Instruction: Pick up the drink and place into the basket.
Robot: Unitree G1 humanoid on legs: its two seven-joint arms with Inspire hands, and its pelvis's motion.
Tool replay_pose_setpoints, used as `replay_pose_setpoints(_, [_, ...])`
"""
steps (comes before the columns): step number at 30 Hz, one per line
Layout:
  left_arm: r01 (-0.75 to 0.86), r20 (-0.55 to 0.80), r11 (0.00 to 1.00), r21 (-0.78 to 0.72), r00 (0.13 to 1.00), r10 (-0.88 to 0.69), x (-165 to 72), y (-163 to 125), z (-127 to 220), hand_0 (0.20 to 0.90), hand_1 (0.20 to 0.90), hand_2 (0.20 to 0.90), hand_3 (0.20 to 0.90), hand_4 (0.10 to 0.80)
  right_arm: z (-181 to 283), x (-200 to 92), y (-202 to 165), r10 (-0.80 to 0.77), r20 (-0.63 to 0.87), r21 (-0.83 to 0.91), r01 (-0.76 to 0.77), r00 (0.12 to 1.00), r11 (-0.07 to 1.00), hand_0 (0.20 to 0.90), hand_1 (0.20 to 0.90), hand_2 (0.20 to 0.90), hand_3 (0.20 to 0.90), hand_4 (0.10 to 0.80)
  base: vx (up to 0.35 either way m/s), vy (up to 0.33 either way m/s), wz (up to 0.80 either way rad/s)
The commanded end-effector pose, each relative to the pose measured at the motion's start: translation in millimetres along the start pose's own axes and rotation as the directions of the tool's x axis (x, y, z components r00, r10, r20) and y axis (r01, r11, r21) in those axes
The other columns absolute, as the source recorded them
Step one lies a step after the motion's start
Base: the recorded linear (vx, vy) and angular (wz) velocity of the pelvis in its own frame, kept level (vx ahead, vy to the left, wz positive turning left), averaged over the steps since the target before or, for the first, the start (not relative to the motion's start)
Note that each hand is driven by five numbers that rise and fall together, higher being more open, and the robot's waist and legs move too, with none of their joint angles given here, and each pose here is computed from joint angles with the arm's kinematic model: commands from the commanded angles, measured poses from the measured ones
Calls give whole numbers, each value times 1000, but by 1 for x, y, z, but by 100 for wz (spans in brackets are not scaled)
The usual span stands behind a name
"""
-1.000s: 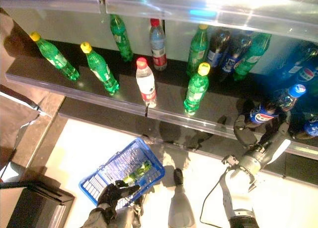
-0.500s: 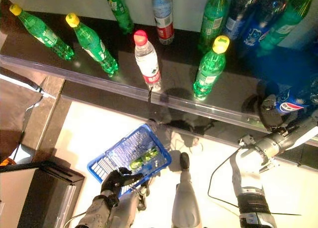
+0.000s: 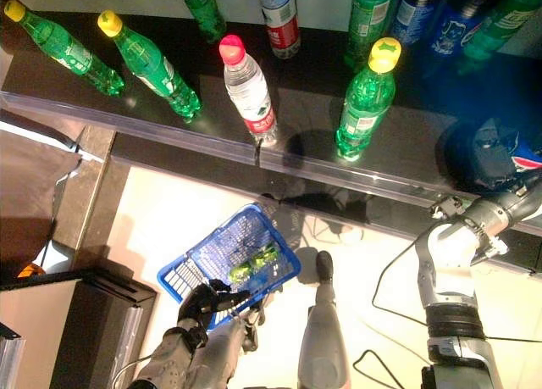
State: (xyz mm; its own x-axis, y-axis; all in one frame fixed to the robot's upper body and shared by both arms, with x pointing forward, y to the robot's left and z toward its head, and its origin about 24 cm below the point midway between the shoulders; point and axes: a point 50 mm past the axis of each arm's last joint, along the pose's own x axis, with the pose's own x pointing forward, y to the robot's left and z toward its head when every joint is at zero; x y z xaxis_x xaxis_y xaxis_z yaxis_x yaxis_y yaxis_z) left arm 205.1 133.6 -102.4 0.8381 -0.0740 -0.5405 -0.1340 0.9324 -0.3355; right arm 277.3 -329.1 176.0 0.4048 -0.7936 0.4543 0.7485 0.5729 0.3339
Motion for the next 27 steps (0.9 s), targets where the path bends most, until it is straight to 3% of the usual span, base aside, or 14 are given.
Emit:
replay_pose_setpoints(1, [-109, 26, 991, 80, 994, 108, -27, 58, -1, 300, 300, 300, 200, 100, 55, 32, 6, 82, 249, 47, -96, 965, 994, 300, 300, 300, 200, 100, 0, 0, 0])
replay_pose_setpoints(18, [-113, 50, 991, 65, 993, 110, -25, 56, 3, 300, 300, 300, 200, 100, 53, 33, 4, 94, 240, 49, -109, 966, 993, 300, 300, 300, 200, 100, 0, 0, 0])
replay_pose_setpoints(27, [-184, 111, 983, -26, 976, 186, -26, 68, 14, 300, 300, 300, 200, 100, 42, 22, -2, 96, 211, 46, -108, 973, 993, 300, 300, 300, 200, 100, 6, 0, 1])
